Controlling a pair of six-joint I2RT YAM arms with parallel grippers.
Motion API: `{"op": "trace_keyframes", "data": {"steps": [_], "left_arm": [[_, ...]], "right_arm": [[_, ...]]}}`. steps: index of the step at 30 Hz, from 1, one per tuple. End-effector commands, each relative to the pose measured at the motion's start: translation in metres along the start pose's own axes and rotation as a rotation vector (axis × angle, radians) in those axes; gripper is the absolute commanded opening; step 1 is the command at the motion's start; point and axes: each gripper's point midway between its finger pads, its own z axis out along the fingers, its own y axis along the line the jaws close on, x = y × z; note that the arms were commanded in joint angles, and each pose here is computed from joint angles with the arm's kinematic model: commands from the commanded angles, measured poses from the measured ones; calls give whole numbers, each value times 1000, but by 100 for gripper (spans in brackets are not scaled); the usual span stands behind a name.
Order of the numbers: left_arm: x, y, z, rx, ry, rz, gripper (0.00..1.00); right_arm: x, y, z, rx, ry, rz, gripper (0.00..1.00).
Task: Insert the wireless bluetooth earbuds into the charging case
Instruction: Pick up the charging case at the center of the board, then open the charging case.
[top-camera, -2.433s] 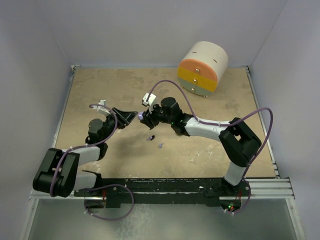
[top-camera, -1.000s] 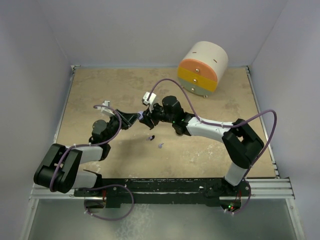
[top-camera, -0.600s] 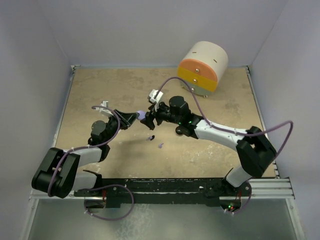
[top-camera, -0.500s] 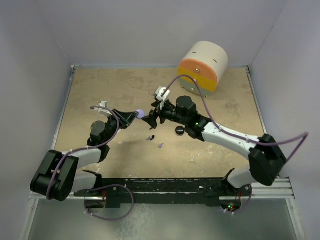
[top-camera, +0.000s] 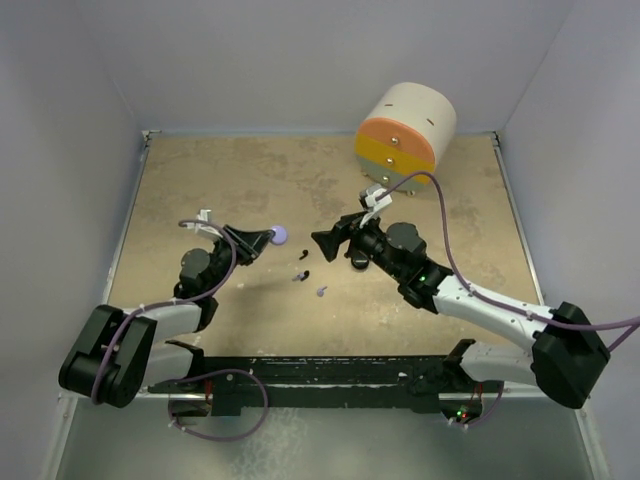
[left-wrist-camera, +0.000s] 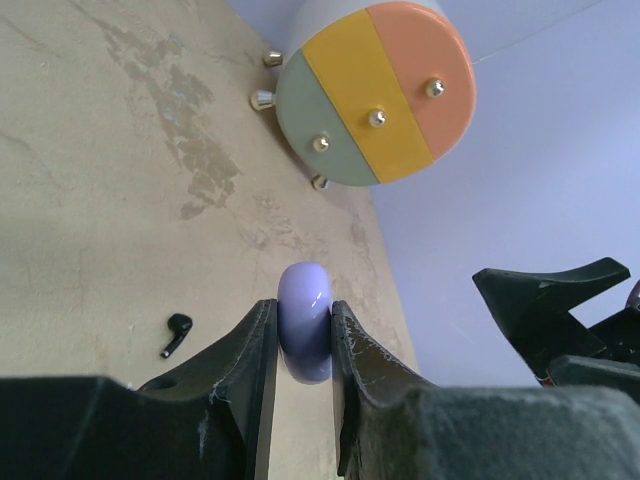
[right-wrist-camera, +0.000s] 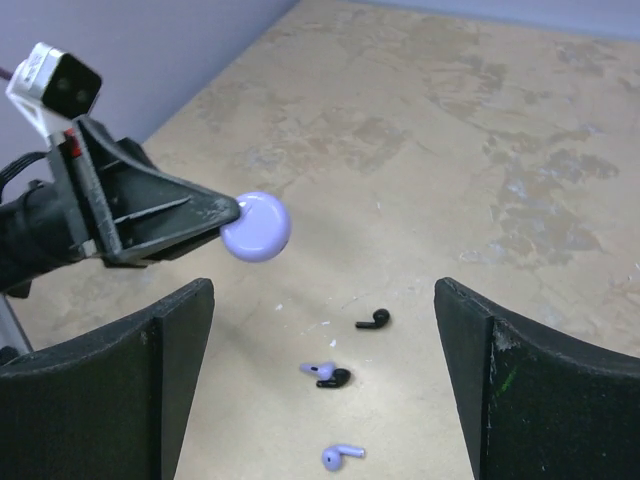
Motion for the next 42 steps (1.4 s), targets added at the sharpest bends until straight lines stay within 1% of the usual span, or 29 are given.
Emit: {"op": "trace_keyframes", "data": {"steps": [1, 6, 11, 15, 19, 27, 33, 38, 40, 42], "left_arm": [[-7, -7, -7, 37, -57, 6, 0], [-4, -10, -18, 39, -77, -5, 0], [-2, -16, -19, 41, -63, 10, 0], [0, -16, -17, 36, -52, 14, 0], [4, -14, -14, 35, -39, 14, 0], [3, -15, -7, 33, -42, 15, 0], [-2, -26, -3, 60, -55, 13, 0], [-10, -42, -2, 103, -73, 0, 0], [-12, -49, -2, 120, -77, -9, 0], [-12, -53, -3, 134, -75, -10, 0]], "right_arm": [[-24, -7, 5, 64, -84, 47, 93], [-5, -8, 20, 63, -18, 48, 94], [13, -7, 27, 44, 5, 88, 94], [18, -8, 40, 41, -4, 76, 94], [18, 0, 49, -5, -4, 72, 94], [30, 10, 72, -68, 31, 53, 94], [61, 8, 85, -83, 95, 65, 94], [99, -5, 91, -36, 171, 86, 94], [104, -7, 90, -28, 178, 87, 94], [95, -7, 87, -19, 147, 88, 94]]}}
